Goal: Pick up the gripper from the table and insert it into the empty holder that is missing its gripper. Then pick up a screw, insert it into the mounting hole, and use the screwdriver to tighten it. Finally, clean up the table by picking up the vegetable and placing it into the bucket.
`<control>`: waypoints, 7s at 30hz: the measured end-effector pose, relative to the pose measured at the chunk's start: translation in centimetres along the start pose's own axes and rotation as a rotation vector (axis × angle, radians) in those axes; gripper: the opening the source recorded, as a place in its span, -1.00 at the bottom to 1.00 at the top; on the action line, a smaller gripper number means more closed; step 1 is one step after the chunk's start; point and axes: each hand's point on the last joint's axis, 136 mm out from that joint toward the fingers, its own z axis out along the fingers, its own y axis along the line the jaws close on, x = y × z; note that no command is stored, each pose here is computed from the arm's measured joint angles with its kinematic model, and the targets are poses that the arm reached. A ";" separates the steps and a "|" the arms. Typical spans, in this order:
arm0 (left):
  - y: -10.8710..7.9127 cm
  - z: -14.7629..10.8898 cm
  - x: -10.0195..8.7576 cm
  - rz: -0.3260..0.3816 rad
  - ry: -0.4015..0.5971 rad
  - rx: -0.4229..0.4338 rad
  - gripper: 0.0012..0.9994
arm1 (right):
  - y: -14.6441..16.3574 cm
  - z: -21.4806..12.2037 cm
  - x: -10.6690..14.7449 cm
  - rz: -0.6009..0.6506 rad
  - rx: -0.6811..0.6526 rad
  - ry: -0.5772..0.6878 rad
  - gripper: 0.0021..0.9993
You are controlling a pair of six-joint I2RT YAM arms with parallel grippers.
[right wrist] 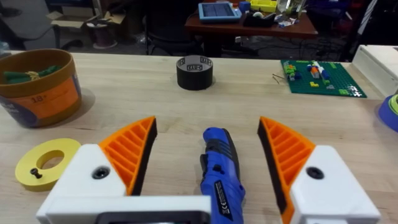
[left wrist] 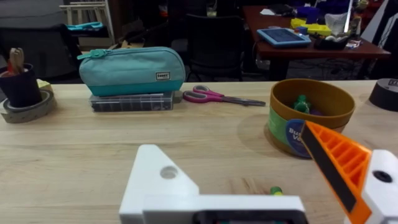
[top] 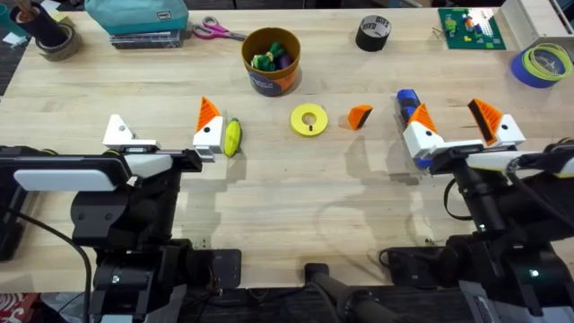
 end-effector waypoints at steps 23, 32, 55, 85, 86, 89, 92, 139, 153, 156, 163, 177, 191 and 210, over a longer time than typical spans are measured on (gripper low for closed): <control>0.7 -1.5 -9.0 0.003 0.306 -0.053 0.97 | 0.4 -4.0 -14.2 0.001 -0.016 0.042 1.00; 0.9 2.2 -7.4 0.013 0.641 -0.065 0.97 | 0.3 0.2 -11.9 0.023 -0.020 0.536 1.00; -3.3 2.2 2.4 0.026 1.092 0.050 0.97 | 0.3 3.7 -5.8 0.037 -0.022 0.838 1.00; -5.1 4.9 13.3 -0.029 1.394 0.006 -0.99 | 0.3 4.0 -6.1 0.037 -0.022 0.821 1.00; -5.2 4.9 13.2 -0.031 1.393 0.009 -0.99 | 0.3 4.0 -6.1 0.037 -0.022 0.821 1.00; -5.6 5.2 11.7 -0.047 1.358 0.028 -0.99 | 0.3 4.0 -6.1 0.037 -0.022 0.821 1.00; -5.9 5.6 8.0 -0.065 1.276 0.050 -0.99 | 0.3 4.0 -6.1 0.037 -0.022 0.821 1.00; -5.8 7.0 -11.8 0.312 0.524 0.238 0.97 | 0.6 -7.1 -0.2 0.060 -0.020 1.339 1.00; -3.4 6.2 -15.0 0.342 0.334 0.204 0.97 | 0.6 -7.1 -0.2 0.060 -0.020 1.338 1.00; -3.3 4.9 -15.2 0.328 0.239 0.217 0.97 | 0.6 -7.1 -0.3 0.060 -0.020 1.337 1.00; -4.6 2.4 -13.6 0.294 0.013 0.287 0.97 | 0.6 -7.1 -0.3 0.060 -0.020 1.337 1.00; -6.5 -1.0 -6.4 0.046 -0.122 0.401 0.97 | 0.6 -7.1 -0.3 0.057 -0.022 1.338 1.00; -14.3 -7.1 -1.9 -0.003 -0.057 0.948 0.97 | 0.6 -7.0 -0.3 0.057 -0.022 1.337 1.00; -16.5 -10.7 1.6 -0.022 0.090 1.179 0.97 | 0.6 -7.1 -0.3 0.057 -0.022 1.337 1.00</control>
